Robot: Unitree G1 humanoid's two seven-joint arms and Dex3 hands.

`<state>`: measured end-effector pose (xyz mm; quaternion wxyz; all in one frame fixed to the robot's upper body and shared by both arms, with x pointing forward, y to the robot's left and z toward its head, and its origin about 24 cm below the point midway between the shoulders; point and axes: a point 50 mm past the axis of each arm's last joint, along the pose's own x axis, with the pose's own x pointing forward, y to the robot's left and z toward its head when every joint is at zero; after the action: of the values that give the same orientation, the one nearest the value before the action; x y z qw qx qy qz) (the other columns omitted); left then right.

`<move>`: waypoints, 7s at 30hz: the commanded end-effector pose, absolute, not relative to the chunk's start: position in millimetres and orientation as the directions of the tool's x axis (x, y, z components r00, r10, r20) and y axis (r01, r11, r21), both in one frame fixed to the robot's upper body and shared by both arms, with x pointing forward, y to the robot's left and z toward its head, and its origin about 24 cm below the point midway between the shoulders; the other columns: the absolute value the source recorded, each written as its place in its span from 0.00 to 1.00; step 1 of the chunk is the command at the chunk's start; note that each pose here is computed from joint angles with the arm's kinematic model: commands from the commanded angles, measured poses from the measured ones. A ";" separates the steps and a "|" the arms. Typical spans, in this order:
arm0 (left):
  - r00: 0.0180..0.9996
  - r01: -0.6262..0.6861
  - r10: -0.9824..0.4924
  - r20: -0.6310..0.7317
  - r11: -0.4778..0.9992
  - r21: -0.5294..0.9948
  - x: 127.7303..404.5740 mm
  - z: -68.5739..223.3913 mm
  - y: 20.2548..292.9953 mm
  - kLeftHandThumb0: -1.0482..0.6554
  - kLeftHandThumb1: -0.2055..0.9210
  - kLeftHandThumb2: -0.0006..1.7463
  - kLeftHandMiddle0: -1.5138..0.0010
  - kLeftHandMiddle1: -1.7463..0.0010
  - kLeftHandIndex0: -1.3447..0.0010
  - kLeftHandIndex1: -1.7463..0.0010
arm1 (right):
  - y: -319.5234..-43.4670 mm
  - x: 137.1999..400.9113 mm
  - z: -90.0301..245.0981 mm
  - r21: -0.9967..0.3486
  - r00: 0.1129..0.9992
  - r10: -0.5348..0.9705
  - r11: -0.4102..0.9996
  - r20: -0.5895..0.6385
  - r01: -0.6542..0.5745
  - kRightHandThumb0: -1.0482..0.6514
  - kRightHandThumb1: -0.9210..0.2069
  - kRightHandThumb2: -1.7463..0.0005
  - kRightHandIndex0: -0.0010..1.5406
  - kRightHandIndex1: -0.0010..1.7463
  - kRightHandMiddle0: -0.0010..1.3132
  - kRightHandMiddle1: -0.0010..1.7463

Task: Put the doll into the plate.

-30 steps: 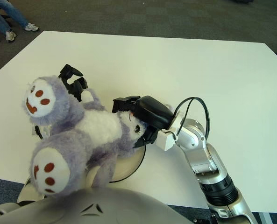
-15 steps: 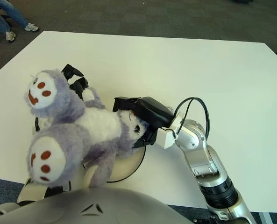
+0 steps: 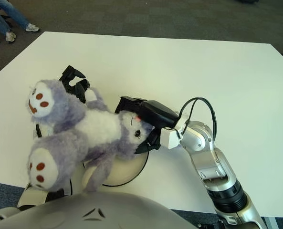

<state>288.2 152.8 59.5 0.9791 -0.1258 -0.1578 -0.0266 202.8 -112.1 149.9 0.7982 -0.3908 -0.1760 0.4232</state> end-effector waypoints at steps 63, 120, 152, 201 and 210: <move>0.985 0.051 -0.003 0.171 0.960 -0.277 273.0 22.0 154.1 0.35 0.55 0.68 0.26 0.00 0.61 0.00 | -188.6 231.9 179.1 -0.825 0.880 0.468 0.527 0.083 -0.203 0.39 0.62 0.41 0.10 0.43 0.00 0.47; 0.990 -0.064 0.093 0.108 0.967 -0.247 273.7 23.6 172.9 0.35 0.55 0.68 0.27 0.00 0.61 0.00 | -248.0 295.1 93.1 -0.480 0.909 -0.295 0.777 0.295 0.408 0.27 0.34 0.52 0.11 0.57 0.00 0.66; 0.992 -0.058 0.082 0.095 0.970 -0.238 273.8 23.9 172.8 0.36 0.58 0.66 0.31 0.00 0.62 0.00 | -245.9 299.9 57.6 -0.400 0.885 -0.400 0.790 0.237 0.464 0.14 0.17 0.66 0.04 0.51 0.06 0.76; 0.992 -0.053 0.078 0.097 0.970 -0.237 273.5 24.3 173.7 0.36 0.57 0.67 0.30 0.00 0.62 0.00 | -240.9 296.8 39.9 -0.209 0.935 -0.343 0.911 0.091 0.355 0.36 0.44 0.33 0.67 1.00 0.40 1.00; 0.992 -0.052 0.077 0.096 0.970 -0.237 273.3 24.2 173.6 0.36 0.57 0.67 0.29 0.00 0.62 0.00 | -240.4 295.2 41.1 -0.168 0.940 -0.327 0.926 0.093 0.338 0.35 0.47 0.31 0.68 1.00 0.42 1.00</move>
<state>290.2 168.1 52.8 0.9876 -0.1154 -0.1045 0.0186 299.8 -241.8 50.0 0.9779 -0.1054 -0.0500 -0.1733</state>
